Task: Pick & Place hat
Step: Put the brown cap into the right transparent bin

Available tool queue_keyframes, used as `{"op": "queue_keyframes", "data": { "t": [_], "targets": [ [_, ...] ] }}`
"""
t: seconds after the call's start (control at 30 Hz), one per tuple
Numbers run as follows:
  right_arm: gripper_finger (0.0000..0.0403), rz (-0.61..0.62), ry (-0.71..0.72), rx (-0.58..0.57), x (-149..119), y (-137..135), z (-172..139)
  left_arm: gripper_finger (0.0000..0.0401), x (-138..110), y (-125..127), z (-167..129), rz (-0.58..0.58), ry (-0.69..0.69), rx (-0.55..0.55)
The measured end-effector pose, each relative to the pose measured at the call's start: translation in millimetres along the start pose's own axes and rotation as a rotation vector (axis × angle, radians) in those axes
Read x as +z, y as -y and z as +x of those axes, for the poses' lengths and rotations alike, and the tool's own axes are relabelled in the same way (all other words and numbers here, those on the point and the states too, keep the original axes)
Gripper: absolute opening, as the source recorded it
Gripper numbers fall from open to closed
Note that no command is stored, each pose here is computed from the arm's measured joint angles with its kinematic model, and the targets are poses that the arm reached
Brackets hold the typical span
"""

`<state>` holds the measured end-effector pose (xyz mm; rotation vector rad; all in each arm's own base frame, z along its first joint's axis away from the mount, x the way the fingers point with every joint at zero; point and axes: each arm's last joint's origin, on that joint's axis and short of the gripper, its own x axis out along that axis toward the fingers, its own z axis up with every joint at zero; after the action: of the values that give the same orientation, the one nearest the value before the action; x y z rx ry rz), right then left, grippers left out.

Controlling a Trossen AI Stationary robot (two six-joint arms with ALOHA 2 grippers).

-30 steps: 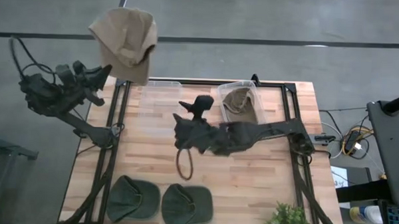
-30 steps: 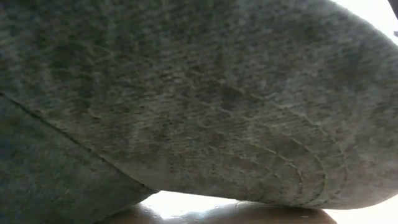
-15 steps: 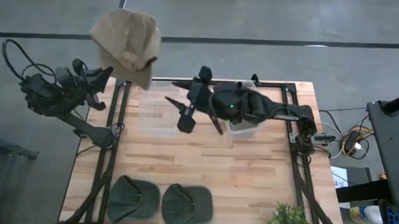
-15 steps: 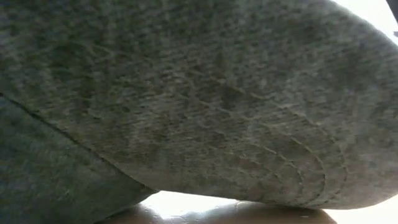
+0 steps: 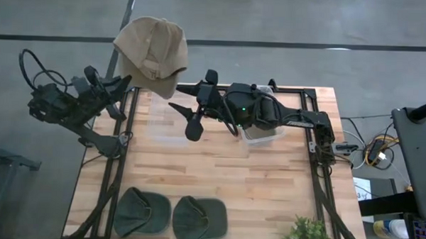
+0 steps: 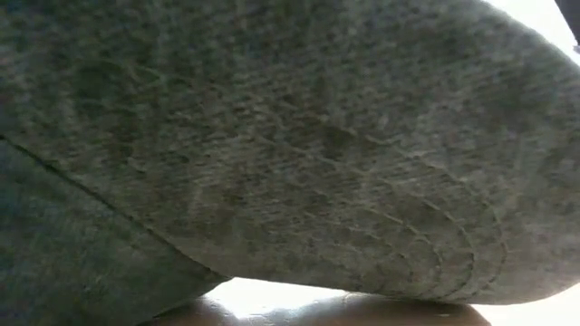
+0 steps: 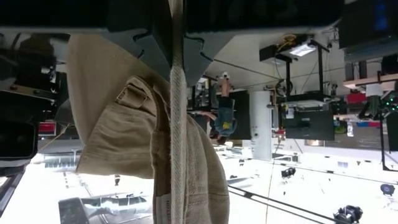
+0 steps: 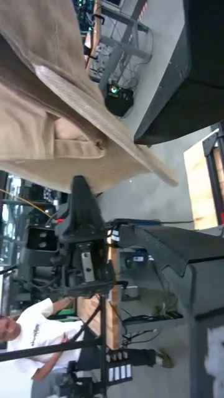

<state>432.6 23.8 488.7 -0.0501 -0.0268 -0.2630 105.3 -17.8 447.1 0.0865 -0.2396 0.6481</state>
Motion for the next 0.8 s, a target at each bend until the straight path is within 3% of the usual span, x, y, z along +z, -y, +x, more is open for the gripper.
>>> {"op": "queue_keyframes", "data": {
  "t": [0.23, 0.33, 0.6, 0.7, 0.8],
  "targets": [
    [0.0219, 0.018, 0.020, -0.018, 1.7, 6.2, 1.9, 0.0006, -1.5, 4.1, 2.0, -0.018, -0.005, -0.005],
    [0.0219, 0.066, -0.001, -0.085, -0.4, 9.6, 2.3, 0.0006, -2.9, 6.7, 3.0, -0.007, -0.011, -0.009],
    [0.0219, 0.044, -0.002, -0.136, 1.0, 14.5, 1.4, 0.0006, -4.6, 9.0, 3.9, -0.006, -0.018, -0.013],
    [0.0201, 0.037, -0.024, -0.147, -0.6, 15.0, 0.7, 0.0006, -4.6, 8.9, 3.9, -0.006, -0.019, -0.012],
    [0.0154, 0.019, -0.048, -0.148, -3.0, 14.9, 0.6, 0.0006, -4.7, 8.8, 4.0, 0.000, -0.020, -0.009]
  ]
}}
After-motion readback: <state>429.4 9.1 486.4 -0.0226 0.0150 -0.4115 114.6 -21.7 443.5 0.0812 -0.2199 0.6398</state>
